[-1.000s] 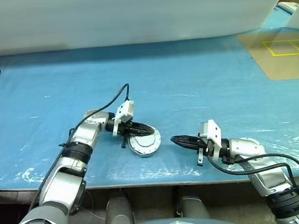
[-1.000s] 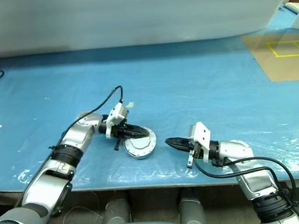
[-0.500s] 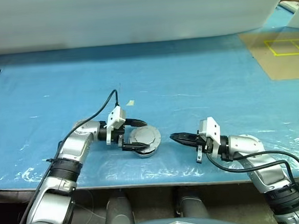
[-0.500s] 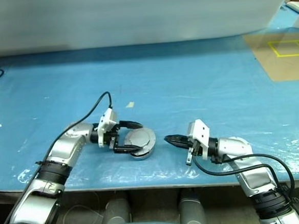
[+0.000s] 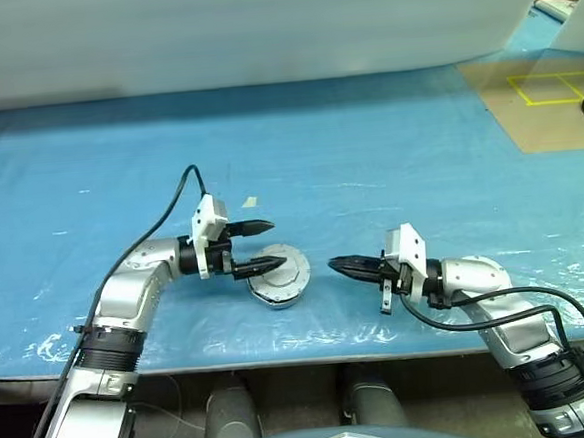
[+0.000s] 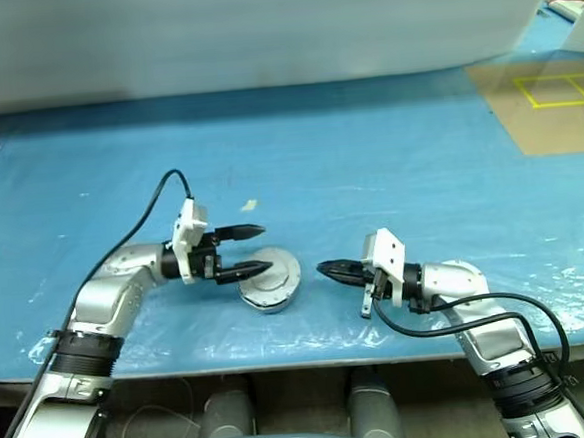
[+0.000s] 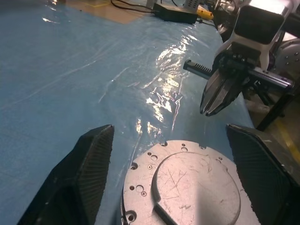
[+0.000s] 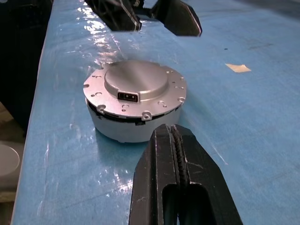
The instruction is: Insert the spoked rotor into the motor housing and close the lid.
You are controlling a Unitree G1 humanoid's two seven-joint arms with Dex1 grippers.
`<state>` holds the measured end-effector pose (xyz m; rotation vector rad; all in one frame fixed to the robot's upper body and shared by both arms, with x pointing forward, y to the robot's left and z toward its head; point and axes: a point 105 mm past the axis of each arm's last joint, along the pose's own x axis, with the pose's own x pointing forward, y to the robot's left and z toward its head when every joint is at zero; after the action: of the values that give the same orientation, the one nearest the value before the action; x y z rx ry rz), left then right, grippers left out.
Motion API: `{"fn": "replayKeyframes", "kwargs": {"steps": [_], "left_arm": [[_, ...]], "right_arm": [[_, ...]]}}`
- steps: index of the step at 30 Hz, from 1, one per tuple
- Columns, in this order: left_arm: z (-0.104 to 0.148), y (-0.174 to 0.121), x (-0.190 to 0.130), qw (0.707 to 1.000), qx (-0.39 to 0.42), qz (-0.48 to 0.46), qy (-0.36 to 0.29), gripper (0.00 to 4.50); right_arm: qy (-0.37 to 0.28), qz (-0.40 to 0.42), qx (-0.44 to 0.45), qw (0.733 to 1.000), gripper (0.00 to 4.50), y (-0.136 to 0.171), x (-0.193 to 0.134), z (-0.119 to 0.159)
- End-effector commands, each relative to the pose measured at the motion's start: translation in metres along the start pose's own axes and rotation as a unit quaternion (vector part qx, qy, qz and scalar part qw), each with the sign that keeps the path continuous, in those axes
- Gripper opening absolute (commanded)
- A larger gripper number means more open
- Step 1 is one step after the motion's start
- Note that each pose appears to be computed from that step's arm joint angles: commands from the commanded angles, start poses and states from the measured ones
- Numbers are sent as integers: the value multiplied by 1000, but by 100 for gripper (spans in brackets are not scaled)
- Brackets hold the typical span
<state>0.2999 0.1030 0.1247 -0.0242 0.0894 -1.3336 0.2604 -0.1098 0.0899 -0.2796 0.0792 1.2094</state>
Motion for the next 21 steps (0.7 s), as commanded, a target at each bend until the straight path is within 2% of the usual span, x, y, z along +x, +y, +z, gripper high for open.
{"fn": "replayKeyframes", "kwargs": {"steps": [1,8,14,19,21], "left_arm": [[1,-5,-13,1000,9,3,3,256],[-28,-20,-27,998,2,-2,59,15],[-40,-19,-28,996,14,18,83,7],[-40,-15,-26,996,20,30,79,7],[-33,-12,-28,997,21,42,65,0]], "right_arm": [[-18,4,-19,1000,0,0,2,10],[-19,2,-23,1000,0,-2,2,12],[-19,5,-29,999,0,-2,2,13],[-45,7,-31,999,0,-7,8,32],[-60,7,-34,998,37,-11,13,43]]}}
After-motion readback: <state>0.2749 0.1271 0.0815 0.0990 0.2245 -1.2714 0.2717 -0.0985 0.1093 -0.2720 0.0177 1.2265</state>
